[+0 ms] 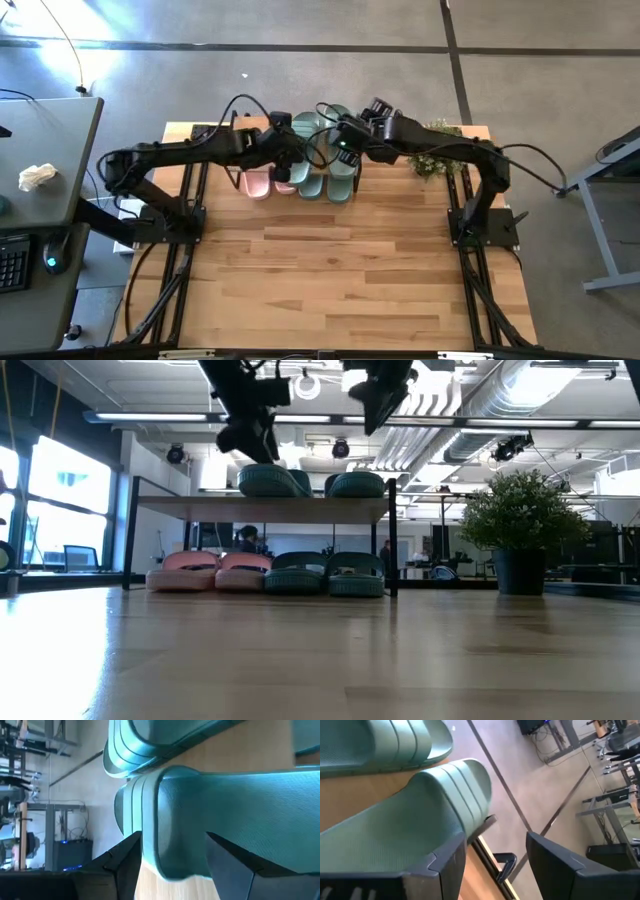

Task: Pick and place slides into the shelf
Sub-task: Adjust the left blue slipper on the top shelf

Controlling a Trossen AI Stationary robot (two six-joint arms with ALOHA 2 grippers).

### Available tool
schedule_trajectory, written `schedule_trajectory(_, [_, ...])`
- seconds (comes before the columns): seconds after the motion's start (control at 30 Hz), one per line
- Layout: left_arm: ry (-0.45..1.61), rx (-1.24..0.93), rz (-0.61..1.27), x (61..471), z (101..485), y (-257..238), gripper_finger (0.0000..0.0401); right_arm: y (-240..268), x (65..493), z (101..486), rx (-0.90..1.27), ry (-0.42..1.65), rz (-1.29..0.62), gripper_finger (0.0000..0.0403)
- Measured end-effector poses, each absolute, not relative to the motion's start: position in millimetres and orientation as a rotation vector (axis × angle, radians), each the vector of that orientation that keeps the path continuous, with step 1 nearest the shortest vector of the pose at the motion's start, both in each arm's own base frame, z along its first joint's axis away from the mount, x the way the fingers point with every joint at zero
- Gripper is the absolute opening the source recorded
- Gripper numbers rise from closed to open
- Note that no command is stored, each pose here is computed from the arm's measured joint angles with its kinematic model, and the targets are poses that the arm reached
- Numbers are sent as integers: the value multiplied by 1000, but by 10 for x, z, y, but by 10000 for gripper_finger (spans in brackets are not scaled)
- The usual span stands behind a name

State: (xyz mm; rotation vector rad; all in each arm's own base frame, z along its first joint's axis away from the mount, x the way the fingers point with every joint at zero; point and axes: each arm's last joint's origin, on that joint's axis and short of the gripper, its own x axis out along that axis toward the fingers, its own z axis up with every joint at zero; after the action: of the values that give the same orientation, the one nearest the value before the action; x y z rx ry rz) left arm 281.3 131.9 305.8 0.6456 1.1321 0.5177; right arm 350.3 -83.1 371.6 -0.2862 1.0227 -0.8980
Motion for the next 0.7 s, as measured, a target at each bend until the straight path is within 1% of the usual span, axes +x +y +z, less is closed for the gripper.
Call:
schedule_trajectory(0.23, [1150,677,542,2919,2932,1482,198,-633,3122,4028,-271,974,-949,197])
schedule_trajectory(0.57, [1207,733,593,3013,2791,1601,196,-316,2616,4469,-174,765,-936,197])
schedule_trajectory(0.63, [1222,742,618,3012,2787,1607,187,-280,2550,4508,-158,745,-932,197])
schedule_trajectory(0.7, [1226,754,647,3015,2797,1607,168,-248,2494,4528,-155,739,-937,197])
